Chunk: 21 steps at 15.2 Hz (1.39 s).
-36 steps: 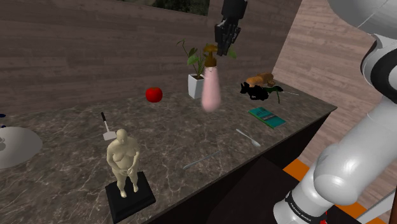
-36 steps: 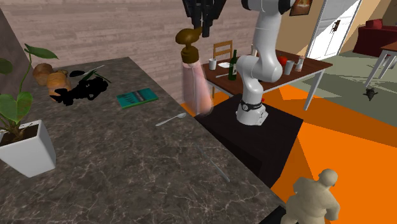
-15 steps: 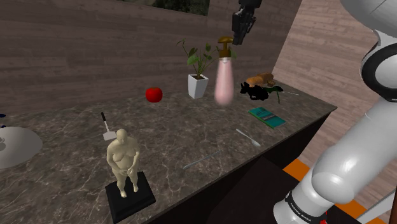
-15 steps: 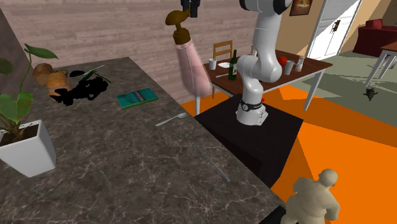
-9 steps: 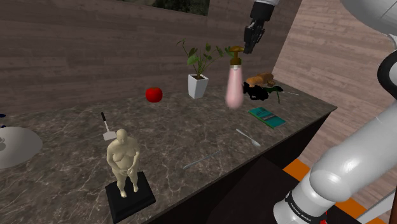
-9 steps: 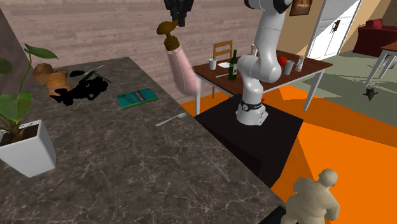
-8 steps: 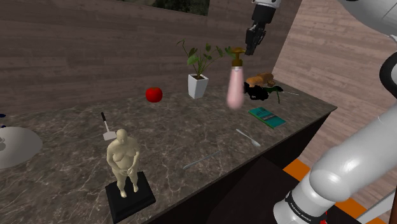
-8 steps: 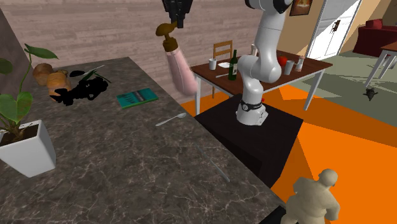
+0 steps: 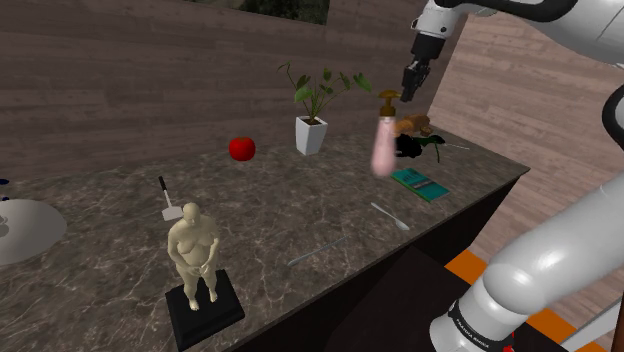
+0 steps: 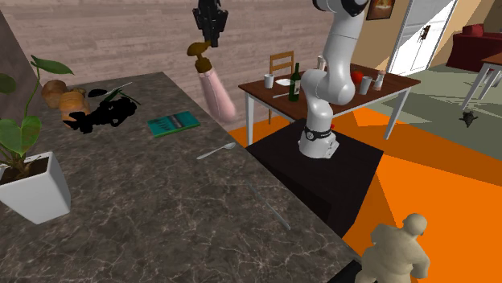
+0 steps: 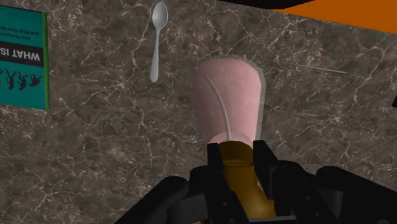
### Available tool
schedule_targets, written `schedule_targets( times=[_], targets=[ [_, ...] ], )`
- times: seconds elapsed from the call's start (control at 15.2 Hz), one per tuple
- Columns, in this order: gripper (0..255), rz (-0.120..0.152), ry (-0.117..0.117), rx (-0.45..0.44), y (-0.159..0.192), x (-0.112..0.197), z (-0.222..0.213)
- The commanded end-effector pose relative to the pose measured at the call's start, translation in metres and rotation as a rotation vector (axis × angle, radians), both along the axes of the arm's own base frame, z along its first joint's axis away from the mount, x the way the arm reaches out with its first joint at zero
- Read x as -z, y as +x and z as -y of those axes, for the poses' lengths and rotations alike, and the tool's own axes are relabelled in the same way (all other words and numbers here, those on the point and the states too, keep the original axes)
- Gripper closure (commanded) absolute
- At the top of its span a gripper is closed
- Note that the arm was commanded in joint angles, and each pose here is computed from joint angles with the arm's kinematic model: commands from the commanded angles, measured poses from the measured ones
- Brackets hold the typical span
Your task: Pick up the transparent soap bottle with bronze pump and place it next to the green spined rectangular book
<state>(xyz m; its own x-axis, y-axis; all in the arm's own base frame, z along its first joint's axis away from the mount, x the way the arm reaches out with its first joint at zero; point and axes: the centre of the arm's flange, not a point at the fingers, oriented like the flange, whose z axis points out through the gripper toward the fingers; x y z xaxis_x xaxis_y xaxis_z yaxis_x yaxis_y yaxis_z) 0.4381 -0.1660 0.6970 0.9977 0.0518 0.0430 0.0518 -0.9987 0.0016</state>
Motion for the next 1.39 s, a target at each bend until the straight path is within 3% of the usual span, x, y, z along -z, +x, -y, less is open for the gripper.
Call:
schedule_targets(
  times=[0.0,1.32],
  targets=[
    [255,0.001,0.000,-0.001,-0.006,0.013,0.024],
    [255,0.001,0.000,-0.001,-0.054,0.125,0.258]
  ],
)
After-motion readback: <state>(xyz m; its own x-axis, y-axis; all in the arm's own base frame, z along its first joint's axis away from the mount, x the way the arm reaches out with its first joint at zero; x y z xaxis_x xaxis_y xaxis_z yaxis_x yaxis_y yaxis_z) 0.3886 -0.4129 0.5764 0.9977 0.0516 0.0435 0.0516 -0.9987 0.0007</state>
